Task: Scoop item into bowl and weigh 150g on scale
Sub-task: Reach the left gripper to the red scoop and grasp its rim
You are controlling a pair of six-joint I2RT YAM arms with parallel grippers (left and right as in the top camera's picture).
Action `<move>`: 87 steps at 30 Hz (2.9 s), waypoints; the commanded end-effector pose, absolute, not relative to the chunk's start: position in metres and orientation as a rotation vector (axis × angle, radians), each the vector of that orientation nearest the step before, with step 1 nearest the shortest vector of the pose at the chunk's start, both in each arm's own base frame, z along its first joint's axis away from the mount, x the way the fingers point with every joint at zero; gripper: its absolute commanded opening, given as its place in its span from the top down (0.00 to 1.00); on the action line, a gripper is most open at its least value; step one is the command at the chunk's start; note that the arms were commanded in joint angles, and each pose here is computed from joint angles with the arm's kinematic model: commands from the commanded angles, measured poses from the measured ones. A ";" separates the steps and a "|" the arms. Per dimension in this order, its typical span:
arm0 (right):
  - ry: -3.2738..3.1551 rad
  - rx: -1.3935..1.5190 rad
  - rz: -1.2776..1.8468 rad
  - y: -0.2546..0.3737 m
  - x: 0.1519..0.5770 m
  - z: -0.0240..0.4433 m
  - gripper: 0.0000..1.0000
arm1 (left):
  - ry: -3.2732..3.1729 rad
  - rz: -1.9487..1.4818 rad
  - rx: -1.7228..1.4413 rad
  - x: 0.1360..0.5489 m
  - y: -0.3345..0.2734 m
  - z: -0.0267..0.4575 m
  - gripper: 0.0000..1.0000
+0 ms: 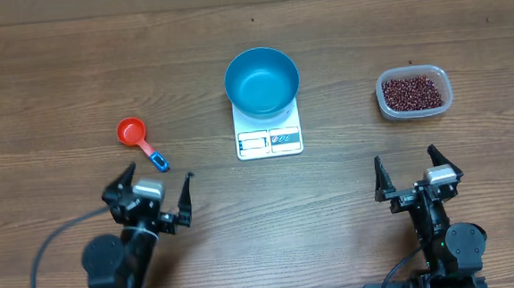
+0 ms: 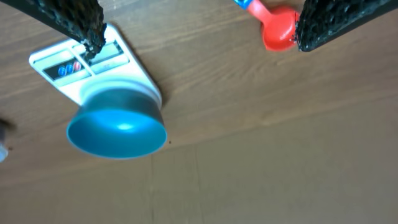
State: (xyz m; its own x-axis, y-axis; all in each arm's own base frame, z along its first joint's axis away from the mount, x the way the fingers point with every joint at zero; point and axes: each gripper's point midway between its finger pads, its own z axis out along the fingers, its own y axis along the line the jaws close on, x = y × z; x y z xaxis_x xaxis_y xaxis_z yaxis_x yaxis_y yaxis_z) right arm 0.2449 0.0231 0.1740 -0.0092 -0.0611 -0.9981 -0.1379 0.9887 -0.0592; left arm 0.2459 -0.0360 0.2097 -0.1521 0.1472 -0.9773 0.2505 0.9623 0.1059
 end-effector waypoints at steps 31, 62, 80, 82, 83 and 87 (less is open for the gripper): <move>1.576 -0.155 0.059 0.023 0.245 0.172 0.00 | 2.665 -0.006 -0.601 0.362 0.055 0.153 0.17; 1.576 -0.155 0.059 0.023 0.245 0.172 0.00 | 2.734 -0.073 -0.721 0.420 0.108 0.014 0.51; 1.577 -0.155 0.059 0.023 0.245 0.172 0.00 | 2.764 -0.071 -0.674 0.424 0.093 -0.003 0.77; 1.576 -0.155 0.059 0.023 0.245 0.172 0.00 | 2.764 -0.071 -0.674 0.425 0.093 -0.003 0.90; 1.576 -0.155 0.059 0.023 0.245 0.172 0.00 | 2.764 -0.069 -0.676 0.424 0.094 -0.003 0.96; 1.576 -0.155 0.059 0.023 0.245 0.172 0.00 | 2.763 -0.071 -0.674 0.425 0.093 -0.002 0.96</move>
State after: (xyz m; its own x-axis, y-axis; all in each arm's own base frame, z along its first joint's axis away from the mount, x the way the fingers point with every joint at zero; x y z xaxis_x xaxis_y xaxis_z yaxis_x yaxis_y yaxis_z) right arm 0.2448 0.0231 0.1745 -0.0069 -0.0607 -0.9981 -0.1377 0.9887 -0.0592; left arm 0.4240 0.0937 0.0048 -0.8395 -0.4621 -0.2858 -0.4463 0.8865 -0.1224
